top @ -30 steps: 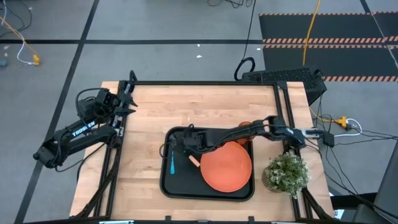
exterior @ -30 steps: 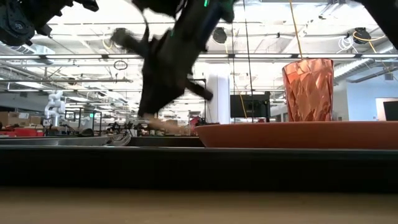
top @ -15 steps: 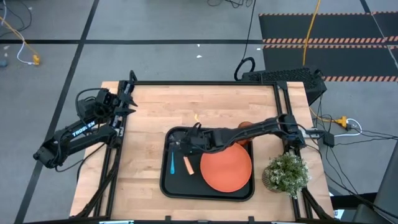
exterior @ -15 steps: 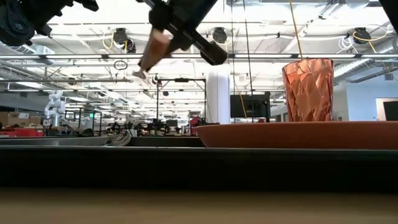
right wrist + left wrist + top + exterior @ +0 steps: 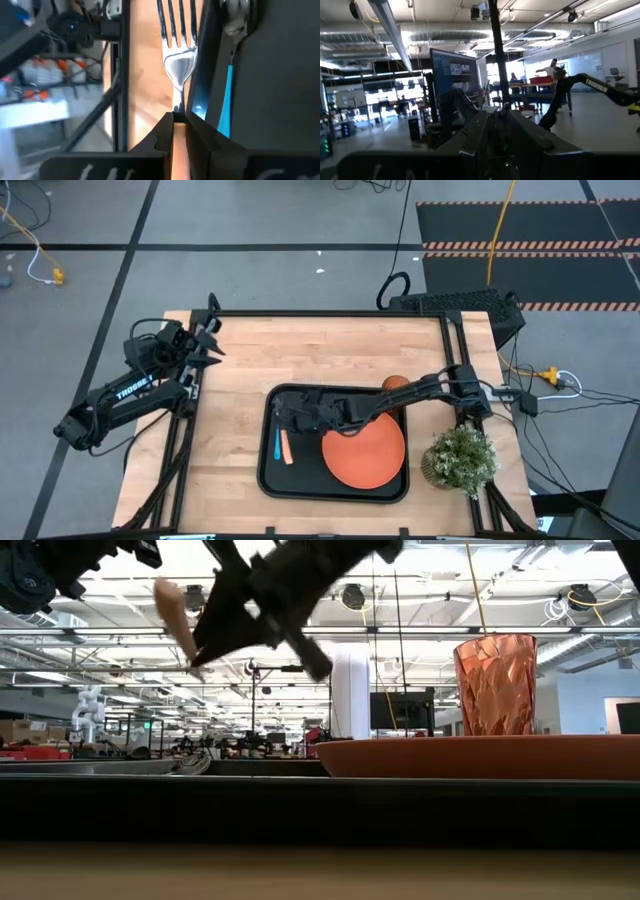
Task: Pick and place plate/cup/fork/spoon on tray
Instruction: Put the pink fork on the black serving tray
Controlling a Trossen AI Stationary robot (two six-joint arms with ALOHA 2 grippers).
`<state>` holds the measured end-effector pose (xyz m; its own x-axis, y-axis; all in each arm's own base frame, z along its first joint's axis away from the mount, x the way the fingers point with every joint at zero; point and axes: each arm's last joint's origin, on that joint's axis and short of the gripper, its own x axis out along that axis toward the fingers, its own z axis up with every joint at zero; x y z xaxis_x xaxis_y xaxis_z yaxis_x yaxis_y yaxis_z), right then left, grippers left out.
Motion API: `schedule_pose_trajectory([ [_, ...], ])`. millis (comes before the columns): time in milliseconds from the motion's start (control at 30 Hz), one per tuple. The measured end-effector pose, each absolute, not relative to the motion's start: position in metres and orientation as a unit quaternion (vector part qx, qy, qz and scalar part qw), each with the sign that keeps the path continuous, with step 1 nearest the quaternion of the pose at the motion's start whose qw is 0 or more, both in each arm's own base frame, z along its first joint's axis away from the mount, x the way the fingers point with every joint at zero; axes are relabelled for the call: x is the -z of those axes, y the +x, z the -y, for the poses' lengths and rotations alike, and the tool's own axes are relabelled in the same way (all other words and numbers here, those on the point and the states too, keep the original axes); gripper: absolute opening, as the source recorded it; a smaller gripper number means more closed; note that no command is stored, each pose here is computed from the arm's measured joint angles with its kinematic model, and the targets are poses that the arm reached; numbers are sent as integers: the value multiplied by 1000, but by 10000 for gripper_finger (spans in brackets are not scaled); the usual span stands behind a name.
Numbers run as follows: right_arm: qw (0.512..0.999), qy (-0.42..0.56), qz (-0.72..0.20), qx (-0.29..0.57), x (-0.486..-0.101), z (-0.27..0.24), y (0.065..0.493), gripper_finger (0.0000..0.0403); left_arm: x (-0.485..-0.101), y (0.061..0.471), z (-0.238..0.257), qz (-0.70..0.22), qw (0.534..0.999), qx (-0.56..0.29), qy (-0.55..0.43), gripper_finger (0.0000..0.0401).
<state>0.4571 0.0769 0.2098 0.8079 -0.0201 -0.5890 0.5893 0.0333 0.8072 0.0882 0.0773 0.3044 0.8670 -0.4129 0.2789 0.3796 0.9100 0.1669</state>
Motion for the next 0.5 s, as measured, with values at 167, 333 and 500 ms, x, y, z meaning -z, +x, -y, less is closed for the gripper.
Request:
schedule_pose_trajectory([
  [167, 645, 685, -208, 266, -173, -88, 439, 12, -301, 92, -80, 137, 967, 212, 23, 81],
  [333, 636, 670, -221, 314, -155, -95, 426, 3, -300, 93, -80, 135, 967, 213, 23, 81],
  [500, 645, 661, -191, 333, -156, -95, 425, 3, -301, 93, -80, 141, 968, 207, 28, 81],
])
